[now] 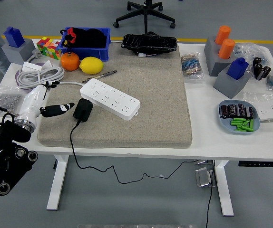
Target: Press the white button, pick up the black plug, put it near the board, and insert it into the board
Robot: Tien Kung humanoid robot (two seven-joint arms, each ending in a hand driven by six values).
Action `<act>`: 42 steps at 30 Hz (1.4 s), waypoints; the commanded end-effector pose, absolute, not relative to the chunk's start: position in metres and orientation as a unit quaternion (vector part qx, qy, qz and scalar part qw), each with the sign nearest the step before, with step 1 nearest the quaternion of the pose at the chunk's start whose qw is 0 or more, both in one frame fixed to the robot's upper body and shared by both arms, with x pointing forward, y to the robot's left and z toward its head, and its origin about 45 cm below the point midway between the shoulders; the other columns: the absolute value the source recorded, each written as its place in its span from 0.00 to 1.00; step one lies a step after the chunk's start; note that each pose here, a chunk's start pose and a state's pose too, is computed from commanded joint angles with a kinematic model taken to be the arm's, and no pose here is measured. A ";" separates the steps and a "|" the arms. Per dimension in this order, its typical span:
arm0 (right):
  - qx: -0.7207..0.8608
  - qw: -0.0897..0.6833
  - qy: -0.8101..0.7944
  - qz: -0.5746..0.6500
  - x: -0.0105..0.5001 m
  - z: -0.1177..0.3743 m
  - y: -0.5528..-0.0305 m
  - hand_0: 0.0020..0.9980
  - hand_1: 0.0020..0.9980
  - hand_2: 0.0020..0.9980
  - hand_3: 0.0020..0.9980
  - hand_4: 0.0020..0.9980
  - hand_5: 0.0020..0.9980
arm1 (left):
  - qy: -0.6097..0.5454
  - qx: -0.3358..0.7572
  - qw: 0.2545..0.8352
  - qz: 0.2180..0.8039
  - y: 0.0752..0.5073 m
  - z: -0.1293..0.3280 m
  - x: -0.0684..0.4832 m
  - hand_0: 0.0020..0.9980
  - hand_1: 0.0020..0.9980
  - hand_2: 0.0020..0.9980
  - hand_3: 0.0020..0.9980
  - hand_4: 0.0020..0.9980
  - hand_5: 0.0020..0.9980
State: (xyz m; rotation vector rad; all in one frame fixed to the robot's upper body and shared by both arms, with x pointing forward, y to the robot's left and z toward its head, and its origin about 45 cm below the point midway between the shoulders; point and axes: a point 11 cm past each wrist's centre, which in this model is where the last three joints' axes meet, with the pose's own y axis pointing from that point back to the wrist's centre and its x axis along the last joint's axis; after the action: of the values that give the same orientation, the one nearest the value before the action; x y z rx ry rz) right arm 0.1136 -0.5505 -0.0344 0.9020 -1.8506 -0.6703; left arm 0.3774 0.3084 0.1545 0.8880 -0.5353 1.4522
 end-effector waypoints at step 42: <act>0.372 0.477 -0.749 -0.270 0.113 -0.035 -0.550 0.69 0.60 0.59 0.58 0.65 0.33 | -0.227 0.443 0.642 0.583 0.264 0.115 0.382 0.82 0.78 0.73 0.81 0.94 0.31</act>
State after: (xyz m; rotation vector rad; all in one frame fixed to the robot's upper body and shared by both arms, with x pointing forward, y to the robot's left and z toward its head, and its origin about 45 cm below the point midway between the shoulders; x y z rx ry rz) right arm 0.1126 -0.5504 -0.0347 0.9075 -1.8306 -0.6588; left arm 0.3815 0.2641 0.1151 1.0089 -0.5183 1.3277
